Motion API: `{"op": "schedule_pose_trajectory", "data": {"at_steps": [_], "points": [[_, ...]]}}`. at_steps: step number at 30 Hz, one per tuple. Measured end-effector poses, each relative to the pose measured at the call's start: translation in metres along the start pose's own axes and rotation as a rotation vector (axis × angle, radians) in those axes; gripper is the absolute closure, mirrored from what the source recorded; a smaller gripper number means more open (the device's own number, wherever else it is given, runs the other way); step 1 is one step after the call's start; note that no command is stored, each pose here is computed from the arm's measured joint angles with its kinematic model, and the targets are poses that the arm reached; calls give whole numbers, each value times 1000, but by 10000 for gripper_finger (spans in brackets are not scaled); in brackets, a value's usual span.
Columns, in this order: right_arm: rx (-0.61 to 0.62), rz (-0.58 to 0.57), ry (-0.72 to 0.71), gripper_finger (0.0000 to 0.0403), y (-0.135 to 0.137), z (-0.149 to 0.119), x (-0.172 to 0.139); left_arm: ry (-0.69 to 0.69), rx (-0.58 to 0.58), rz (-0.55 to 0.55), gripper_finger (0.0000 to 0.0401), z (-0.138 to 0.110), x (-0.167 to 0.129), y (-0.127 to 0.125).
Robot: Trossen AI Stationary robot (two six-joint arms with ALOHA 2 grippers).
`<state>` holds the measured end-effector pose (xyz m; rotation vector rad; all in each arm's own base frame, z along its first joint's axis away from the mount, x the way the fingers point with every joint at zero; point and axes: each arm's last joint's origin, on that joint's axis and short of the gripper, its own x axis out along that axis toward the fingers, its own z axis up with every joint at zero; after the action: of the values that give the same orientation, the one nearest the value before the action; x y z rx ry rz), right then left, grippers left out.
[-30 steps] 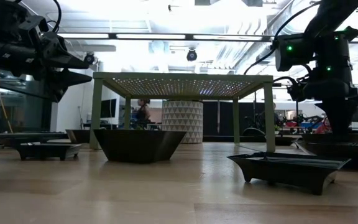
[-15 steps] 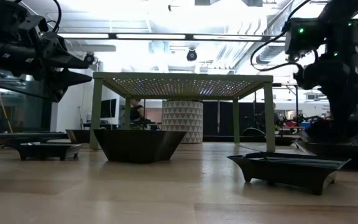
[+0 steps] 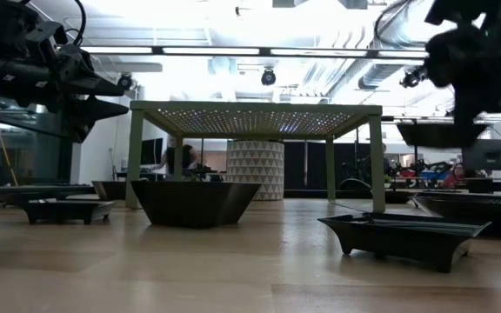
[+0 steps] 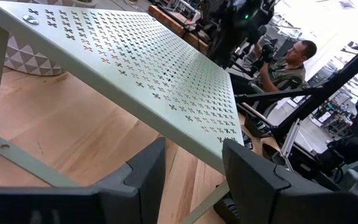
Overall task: Pick & Place Mini shaped plates
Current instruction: Put the black distorted square plate on the shelf
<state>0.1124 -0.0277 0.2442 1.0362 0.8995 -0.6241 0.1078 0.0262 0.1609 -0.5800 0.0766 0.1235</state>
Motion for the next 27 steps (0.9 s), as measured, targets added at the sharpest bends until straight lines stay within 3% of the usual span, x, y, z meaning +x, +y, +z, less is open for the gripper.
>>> {"op": "schedule_pose_trajectory", "data": {"at_steps": [8, 15, 22, 27], "points": [[0, 69, -87, 403, 28, 18, -33, -2, 0, 3, 245, 0, 0, 0], [-28, 74, -98, 403, 56, 55, -44, -2, 0, 3, 245, 0, 0, 0], [-29, 37, -76, 403, 74, 96, -31, -2, 0, 3, 245, 0, 0, 0], [-26, 119, -79, 403, 84, 117, -9, -2, 0, 3, 245, 0, 0, 0]]}}
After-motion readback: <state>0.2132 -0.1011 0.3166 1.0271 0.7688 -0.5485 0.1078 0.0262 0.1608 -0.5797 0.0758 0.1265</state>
